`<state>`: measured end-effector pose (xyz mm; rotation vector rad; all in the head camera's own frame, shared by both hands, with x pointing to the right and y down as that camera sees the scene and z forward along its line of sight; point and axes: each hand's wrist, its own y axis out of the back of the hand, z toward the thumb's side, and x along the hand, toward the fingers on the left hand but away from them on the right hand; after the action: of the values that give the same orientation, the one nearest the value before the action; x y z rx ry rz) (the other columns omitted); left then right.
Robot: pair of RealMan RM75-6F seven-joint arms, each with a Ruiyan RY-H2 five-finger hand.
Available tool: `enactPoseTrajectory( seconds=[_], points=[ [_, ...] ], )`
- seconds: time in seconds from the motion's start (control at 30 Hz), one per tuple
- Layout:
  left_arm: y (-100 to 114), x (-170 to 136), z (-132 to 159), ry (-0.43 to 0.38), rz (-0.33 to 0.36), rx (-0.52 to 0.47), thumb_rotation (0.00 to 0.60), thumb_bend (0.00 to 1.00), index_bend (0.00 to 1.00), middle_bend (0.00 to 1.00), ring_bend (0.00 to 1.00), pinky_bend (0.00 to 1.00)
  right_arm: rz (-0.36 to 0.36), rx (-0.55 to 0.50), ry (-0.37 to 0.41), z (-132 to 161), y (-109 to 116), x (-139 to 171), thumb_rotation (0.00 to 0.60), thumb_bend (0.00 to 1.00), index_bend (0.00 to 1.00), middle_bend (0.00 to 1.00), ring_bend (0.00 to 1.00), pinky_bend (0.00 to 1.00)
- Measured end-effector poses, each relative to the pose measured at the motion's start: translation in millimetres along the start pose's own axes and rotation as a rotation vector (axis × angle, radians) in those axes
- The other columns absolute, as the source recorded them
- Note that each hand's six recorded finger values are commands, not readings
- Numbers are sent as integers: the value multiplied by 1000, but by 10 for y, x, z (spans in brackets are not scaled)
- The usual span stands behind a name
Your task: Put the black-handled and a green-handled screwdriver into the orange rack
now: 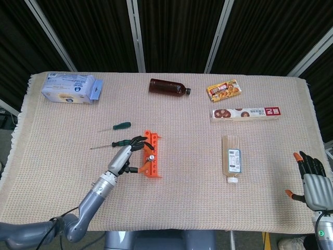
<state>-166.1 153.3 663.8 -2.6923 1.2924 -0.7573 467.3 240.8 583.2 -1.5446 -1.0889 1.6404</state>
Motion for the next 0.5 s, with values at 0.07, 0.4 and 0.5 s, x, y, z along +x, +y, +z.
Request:
enactPoseTrajectory(
  seconds=[0.07, 0.4, 0.5],
  points=[
    [14, 0, 4, 0, 5, 9, 562, 363, 599, 288, 58, 0, 0, -1, 0, 1, 2, -7, 600, 3, 0, 0, 0, 0],
    [29, -31, 10, 4, 2, 66, 487, 283, 604, 258, 24, 0, 0, -2, -4, -16, -5, -11, 600, 3, 0, 0, 0, 0],
    [31, -52, 12, 6, -2, 79, 483, 281, 605, 256, 24, 0, 1, -3, -3, -16, -8, -14, 600, 3, 0, 0, 0, 0]
  ],
)
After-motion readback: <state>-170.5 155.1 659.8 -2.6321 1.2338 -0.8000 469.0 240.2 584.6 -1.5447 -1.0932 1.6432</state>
